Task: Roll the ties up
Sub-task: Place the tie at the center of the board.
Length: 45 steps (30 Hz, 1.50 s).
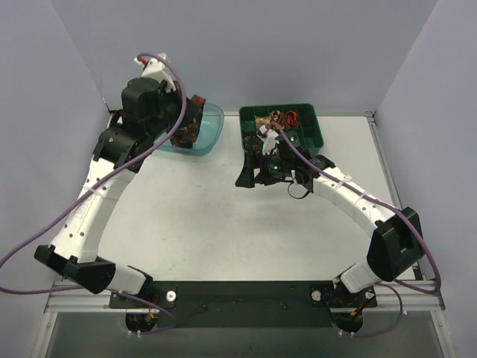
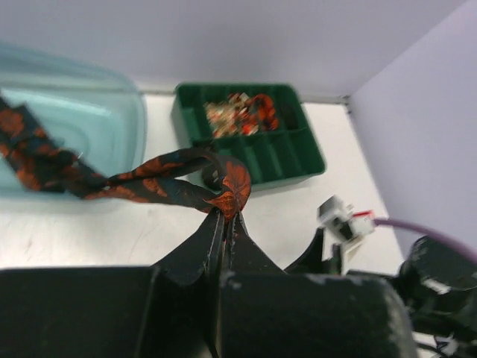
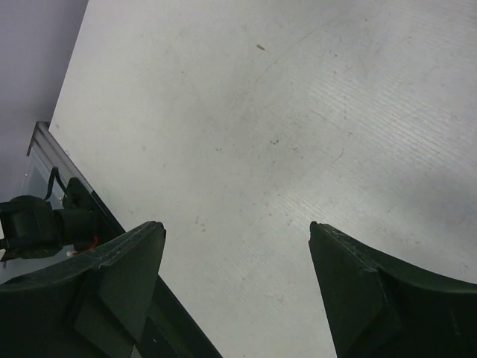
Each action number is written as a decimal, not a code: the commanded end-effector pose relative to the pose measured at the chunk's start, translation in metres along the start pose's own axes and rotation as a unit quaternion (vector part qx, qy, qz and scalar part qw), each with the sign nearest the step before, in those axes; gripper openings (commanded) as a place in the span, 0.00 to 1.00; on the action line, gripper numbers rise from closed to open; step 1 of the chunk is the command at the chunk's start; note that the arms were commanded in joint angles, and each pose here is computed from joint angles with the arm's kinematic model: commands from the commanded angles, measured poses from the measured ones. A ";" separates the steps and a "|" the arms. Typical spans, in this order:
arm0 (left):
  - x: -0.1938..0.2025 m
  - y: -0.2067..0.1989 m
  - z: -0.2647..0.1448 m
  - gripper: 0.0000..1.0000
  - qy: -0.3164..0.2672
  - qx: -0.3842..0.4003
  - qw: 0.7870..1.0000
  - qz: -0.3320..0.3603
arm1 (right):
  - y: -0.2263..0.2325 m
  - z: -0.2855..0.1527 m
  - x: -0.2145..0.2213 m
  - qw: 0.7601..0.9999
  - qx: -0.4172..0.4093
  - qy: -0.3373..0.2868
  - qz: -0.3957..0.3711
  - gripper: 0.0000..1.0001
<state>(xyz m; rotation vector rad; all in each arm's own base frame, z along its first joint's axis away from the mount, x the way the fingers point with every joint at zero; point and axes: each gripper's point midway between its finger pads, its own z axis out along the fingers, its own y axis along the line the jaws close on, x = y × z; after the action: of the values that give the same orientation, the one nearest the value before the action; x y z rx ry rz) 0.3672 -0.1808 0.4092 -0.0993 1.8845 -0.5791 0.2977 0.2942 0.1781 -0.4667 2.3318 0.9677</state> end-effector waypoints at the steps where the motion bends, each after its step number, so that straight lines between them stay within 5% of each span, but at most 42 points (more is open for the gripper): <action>1: -0.067 -0.072 -0.021 0.00 -0.065 0.093 0.993 0.035 | 0.002 -0.025 -0.008 0.999 0.023 -0.032 -0.030 0.81; 13: -0.131 -0.192 -0.058 0.00 -0.138 0.292 0.946 0.024 | 0.012 -0.057 -0.010 0.994 0.029 -0.084 -0.059 0.78; 20: -0.110 -0.225 -0.093 0.00 -0.110 0.370 0.922 0.030 | 0.025 -0.067 -0.022 0.988 0.009 -0.130 -0.088 0.79; 25: -0.086 -0.213 -0.119 0.00 -0.076 0.374 0.924 0.036 | 0.041 -0.054 -0.026 0.985 -0.021 -0.136 -0.103 0.79; 31: -0.081 -0.167 -0.172 0.00 -0.108 0.330 0.937 0.022 | 0.047 -0.053 -0.038 0.982 -0.038 -0.149 -0.107 0.79; 40: 0.020 -0.089 -0.196 0.00 -0.031 0.278 0.959 -0.055 | 0.042 -0.046 -0.062 0.984 -0.034 -0.154 -0.080 0.78; 45: 0.062 -0.043 -0.214 0.00 -0.002 0.228 0.970 -0.083 | 0.034 -0.002 -0.059 0.992 -0.051 -0.112 -0.015 0.79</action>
<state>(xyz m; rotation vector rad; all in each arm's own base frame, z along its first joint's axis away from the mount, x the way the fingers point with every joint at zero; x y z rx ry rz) 0.1463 -0.1785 0.4612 0.1523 1.6226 -1.1182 0.3101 0.2995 0.2327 -0.4644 2.0700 0.9656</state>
